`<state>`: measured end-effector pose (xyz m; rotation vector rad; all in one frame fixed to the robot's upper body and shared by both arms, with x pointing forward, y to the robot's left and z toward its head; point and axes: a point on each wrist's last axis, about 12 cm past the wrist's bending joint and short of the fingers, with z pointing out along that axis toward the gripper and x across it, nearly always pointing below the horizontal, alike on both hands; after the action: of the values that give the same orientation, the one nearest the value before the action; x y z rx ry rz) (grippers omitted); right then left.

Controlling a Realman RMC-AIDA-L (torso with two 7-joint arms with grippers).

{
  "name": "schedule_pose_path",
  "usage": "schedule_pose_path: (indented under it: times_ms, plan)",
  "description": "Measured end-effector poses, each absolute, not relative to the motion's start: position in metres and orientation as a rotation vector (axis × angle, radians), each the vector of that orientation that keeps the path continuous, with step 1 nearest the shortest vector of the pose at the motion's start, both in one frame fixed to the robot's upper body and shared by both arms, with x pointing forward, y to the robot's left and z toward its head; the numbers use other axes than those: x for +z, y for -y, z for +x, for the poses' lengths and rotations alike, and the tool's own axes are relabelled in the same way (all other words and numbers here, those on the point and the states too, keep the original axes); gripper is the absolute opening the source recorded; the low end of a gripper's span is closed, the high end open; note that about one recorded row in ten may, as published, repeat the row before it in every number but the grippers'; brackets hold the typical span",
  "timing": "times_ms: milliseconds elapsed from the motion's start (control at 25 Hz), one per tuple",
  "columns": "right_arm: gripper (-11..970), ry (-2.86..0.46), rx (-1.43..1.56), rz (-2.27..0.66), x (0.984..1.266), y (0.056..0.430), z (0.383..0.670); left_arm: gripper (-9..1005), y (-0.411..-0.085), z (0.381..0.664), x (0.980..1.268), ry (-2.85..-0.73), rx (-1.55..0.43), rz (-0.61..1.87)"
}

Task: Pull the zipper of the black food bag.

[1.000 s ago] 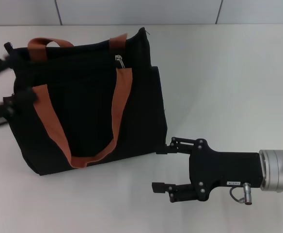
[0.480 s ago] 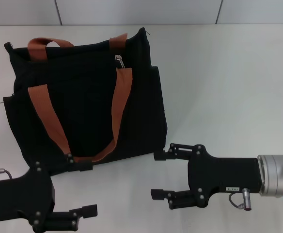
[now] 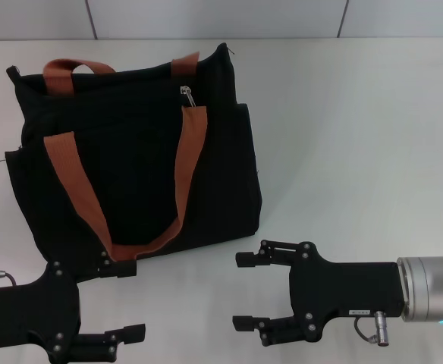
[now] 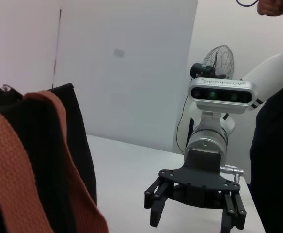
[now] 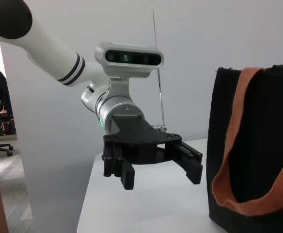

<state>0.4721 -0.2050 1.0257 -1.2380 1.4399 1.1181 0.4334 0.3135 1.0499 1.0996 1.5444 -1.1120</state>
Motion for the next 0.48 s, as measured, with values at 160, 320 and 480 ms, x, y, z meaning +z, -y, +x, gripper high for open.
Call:
schedule_pose_path:
  times_ms: [160,320,480]
  plan:
    - [805,-1.436,1.120,-1.236,1.0261,0.2049,0.4720,829,-0.3153,0.4329,1.0498,-1.551,-1.109,1.100]
    - [805,-1.431,1.115,-1.241,1.0261,0.2049,0.4720,829,-0.3146,0.4334,1.0497,-1.551,-1.111,1.105]
    - [805,-1.430,1.113,-1.241,1.0260,0.2049,0.4721,828,-0.3146,0.4336,1.0496,-1.552,-1.110,1.105]
